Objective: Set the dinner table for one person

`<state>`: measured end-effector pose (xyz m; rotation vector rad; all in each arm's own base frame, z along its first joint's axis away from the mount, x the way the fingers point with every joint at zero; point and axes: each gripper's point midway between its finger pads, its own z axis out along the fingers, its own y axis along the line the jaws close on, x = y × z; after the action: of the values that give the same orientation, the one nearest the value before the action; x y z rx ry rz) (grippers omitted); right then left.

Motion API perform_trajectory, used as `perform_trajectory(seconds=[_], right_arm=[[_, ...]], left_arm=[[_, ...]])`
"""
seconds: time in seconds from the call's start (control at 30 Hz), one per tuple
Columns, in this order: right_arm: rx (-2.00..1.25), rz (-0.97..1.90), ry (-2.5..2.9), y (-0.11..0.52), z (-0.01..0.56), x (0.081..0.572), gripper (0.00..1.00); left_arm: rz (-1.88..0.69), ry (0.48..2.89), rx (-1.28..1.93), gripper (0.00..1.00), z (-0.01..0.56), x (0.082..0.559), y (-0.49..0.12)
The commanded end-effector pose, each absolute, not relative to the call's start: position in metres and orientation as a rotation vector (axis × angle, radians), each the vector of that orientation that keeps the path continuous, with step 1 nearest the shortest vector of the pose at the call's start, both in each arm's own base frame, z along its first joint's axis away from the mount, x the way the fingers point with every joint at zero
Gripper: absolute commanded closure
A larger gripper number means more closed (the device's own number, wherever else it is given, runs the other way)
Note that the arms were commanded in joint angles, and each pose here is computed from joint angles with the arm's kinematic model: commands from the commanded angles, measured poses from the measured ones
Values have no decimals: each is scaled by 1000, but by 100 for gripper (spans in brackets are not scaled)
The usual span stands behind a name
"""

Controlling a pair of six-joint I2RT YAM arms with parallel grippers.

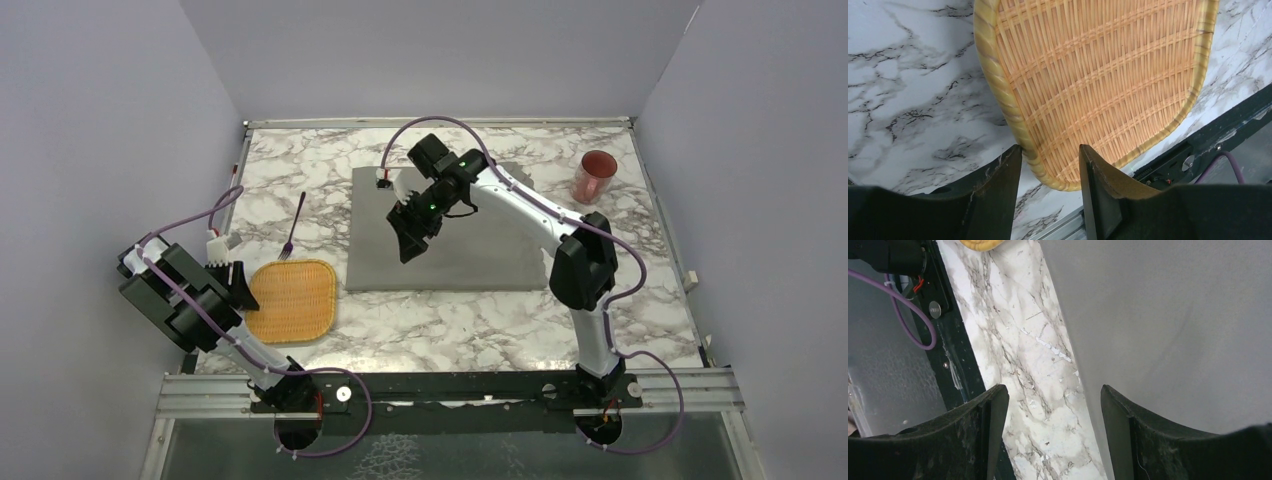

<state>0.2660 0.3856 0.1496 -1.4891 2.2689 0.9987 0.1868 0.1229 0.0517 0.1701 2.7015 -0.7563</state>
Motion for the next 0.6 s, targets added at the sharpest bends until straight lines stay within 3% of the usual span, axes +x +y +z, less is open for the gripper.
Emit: perform_trajectory(seconds=[0.0,0.27,0.57], right_arm=[[-1481,956,2249,377,170,262,27],[-1478,954,2257,377,169,263,28],[-1473,940,2246,376,174,264,27]], left_arm=[[-733,2639,163,51,45,197,134],[-661,2645,158,53,45,203,147],[-745,2657,140,53,25,196,136]])
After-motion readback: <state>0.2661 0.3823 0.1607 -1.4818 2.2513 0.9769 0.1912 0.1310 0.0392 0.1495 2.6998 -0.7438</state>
